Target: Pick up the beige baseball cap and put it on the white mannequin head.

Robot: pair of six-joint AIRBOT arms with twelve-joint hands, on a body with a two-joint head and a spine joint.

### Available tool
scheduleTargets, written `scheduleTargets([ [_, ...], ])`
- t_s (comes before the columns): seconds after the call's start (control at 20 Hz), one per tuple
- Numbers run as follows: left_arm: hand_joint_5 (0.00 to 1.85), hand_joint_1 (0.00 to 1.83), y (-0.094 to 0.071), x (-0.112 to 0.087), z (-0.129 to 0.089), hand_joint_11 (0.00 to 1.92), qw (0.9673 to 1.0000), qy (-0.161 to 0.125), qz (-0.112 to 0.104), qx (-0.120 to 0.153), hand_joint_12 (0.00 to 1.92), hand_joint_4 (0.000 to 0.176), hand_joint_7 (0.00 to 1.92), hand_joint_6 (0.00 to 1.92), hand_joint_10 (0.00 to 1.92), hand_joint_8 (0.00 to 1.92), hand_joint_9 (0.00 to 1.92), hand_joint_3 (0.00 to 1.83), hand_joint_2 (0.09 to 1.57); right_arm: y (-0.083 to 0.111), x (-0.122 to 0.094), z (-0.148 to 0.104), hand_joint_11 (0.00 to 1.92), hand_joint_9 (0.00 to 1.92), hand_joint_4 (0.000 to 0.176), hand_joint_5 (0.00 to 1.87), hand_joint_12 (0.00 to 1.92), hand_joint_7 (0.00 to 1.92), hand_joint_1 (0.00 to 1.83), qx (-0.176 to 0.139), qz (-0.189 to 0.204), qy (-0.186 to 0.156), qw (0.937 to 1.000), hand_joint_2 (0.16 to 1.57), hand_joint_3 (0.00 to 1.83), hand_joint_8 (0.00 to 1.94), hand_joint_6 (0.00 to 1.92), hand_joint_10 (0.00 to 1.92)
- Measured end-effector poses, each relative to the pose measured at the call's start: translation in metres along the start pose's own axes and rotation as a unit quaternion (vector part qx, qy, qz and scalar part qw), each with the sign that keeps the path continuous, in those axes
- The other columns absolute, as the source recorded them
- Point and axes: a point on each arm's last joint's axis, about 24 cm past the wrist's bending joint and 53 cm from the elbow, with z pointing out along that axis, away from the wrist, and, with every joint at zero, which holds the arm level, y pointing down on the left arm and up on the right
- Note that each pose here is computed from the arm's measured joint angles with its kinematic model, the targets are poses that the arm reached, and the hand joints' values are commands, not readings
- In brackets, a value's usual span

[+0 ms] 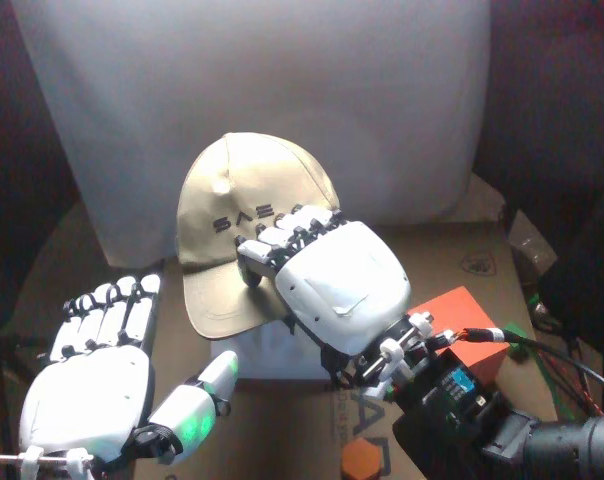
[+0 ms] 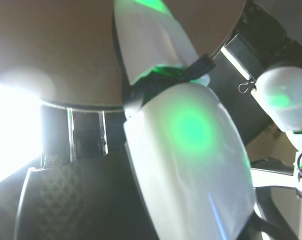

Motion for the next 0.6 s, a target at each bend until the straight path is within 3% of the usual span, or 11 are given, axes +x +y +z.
scheduleTargets([
  [0.2, 0.05, 0.00, 0.000, 0.000, 0.000, 0.00, 1.0000, 0.001, 0.000, 0.000, 0.29, 0.000, 0.05, 0.00, 0.01, 0.00, 0.05, 0.00, 1.15, -0.018, -0.011, -0.002, 0.72, 0.84, 0.000, 0.88, 1.60, 1.04, 1.26, 0.040, 0.025, -0.024, 0.9986, 1.13, 0.00, 1.11, 0.96, 1.23],
  [0.25, 0.03, 0.00, 0.000, 0.001, 0.000, 0.00, 1.0000, 0.001, 0.000, 0.000, 0.19, 0.000, 0.02, 0.00, 0.00, 0.00, 0.01, 0.00, 1.15, -0.024, -0.014, -0.003, 0.71, 0.82, 0.000, 0.88, 1.60, 1.04, 1.26, 0.055, 0.033, -0.030, 0.9975, 1.13, 0.00, 1.11, 0.97, 1.23],
  [0.45, 0.04, 0.00, 0.001, 0.001, -0.001, 0.00, 1.0000, 0.003, 0.001, 0.000, 0.22, 0.000, 0.03, 0.00, 0.00, 0.00, 0.02, 0.00, 1.15, -0.039, -0.015, -0.010, 0.72, 0.83, 0.000, 0.86, 1.60, 1.04, 1.25, 0.083, 0.043, -0.032, 0.9951, 1.13, 0.00, 1.11, 1.00, 1.24],
  [0.5, 0.06, 0.00, 0.002, 0.001, -0.001, 0.00, 1.0000, 0.003, 0.000, -0.002, 0.27, 0.000, 0.05, 0.00, 0.00, 0.00, 0.04, 0.00, 1.16, -0.042, -0.014, -0.013, 0.73, 0.79, 0.000, 0.81, 1.60, 0.98, 1.34, 0.088, 0.043, -0.031, 0.9947, 1.16, 0.00, 1.08, 1.01, 1.45],
  [0.6, 0.06, 0.00, 0.002, 0.001, 0.000, 0.00, 1.0000, 0.003, 0.001, -0.002, 0.28, 0.000, 0.05, 0.00, 0.00, 0.00, 0.04, 0.00, 1.16, -0.046, -0.008, -0.017, 0.75, 0.78, 0.000, 0.79, 1.58, 0.97, 1.36, 0.100, 0.040, -0.023, 0.9940, 1.17, 0.00, 1.07, 1.03, 1.50],
])
